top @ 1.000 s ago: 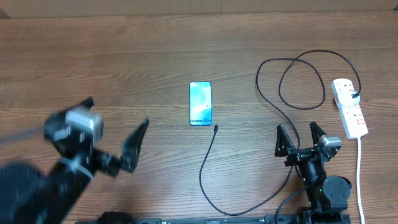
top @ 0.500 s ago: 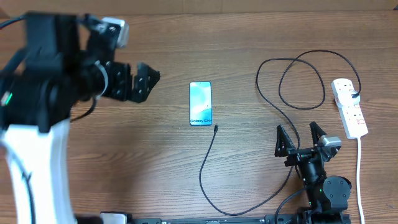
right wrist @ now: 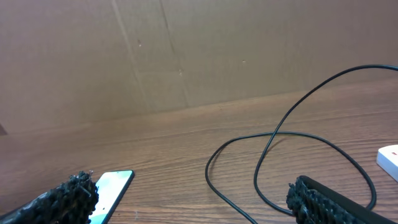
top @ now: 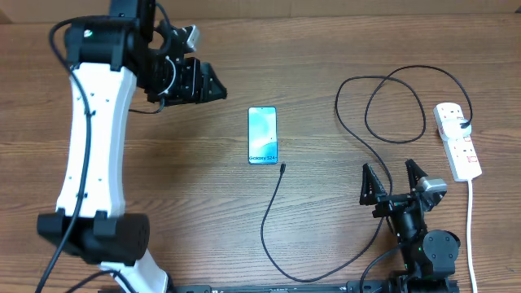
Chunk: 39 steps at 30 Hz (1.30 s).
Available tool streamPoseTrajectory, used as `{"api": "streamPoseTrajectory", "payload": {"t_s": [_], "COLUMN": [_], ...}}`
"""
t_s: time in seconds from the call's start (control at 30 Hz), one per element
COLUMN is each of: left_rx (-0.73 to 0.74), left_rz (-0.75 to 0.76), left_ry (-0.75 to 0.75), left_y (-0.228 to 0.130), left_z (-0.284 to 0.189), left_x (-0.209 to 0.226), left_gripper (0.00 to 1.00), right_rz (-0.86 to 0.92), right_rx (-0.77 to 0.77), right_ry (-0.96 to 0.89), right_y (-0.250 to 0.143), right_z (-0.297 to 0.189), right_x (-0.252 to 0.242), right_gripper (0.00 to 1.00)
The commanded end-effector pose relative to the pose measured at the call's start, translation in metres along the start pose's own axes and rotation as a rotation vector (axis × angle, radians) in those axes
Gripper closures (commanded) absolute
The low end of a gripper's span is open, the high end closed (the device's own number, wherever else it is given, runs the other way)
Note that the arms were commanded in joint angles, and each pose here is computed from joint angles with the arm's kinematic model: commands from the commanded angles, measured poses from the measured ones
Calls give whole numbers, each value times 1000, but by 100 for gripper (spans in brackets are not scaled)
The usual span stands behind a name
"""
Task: Plug charger to phone and switch on socket
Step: 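Raise the left arm and move its open gripper over the phone, then lower the left gripper and close it on the phone's top edge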
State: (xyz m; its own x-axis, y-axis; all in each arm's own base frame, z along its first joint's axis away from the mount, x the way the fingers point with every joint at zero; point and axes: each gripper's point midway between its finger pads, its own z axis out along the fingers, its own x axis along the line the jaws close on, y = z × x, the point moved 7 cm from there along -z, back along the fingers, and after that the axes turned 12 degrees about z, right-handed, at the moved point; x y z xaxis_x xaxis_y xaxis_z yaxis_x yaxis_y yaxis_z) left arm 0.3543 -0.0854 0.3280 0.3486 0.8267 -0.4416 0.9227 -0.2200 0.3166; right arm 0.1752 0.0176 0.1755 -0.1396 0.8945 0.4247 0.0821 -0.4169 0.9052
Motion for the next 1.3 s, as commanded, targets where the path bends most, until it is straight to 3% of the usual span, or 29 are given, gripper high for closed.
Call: {"api": "streamPoseTrajectory", "payload": {"t_s": [0.0, 0.03, 0.4, 0.6, 0.73, 0.83, 0.9, 1.07, 1.13, 1.27], "left_rx": [26, 42, 178, 291, 363, 419, 457, 503, 505, 494], "left_rz": [-38, -48, -63, -179, -160, -136, -133, -111, -96, -65], "left_ry": [-51, -53, -65, 167, 189, 192, 194, 213, 233, 273], "left_y": [7, 8, 10, 4, 1, -3, -6, -9, -9, -7], "left_z": [13, 18, 67, 100, 132, 157, 174, 217, 231, 251], "left_x": [5, 8, 12, 15, 3, -3, -6, -6, -4, -2], "left_gripper": [84, 96, 96, 96, 94, 83, 69, 8, 0, 0], "right_rz": [-2, -2, -2, -2, -2, -2, -2, -2, -2, -2], "right_rx": [-2, -2, -2, -2, -2, -2, -2, -2, -2, -2], "right_ry": [2, 2, 2, 2, 2, 2, 2, 2, 2, 2], "right_y": [-2, -2, -2, -2, -2, -2, -2, -2, -2, -2], "right_z": [0, 0, 0, 0, 0, 0, 0, 0, 0, 0], "right_x": [0, 0, 0, 0, 0, 0, 0, 0, 0, 0], "right_gripper": [0, 0, 0, 0, 0, 0, 0, 0, 0, 0]}}
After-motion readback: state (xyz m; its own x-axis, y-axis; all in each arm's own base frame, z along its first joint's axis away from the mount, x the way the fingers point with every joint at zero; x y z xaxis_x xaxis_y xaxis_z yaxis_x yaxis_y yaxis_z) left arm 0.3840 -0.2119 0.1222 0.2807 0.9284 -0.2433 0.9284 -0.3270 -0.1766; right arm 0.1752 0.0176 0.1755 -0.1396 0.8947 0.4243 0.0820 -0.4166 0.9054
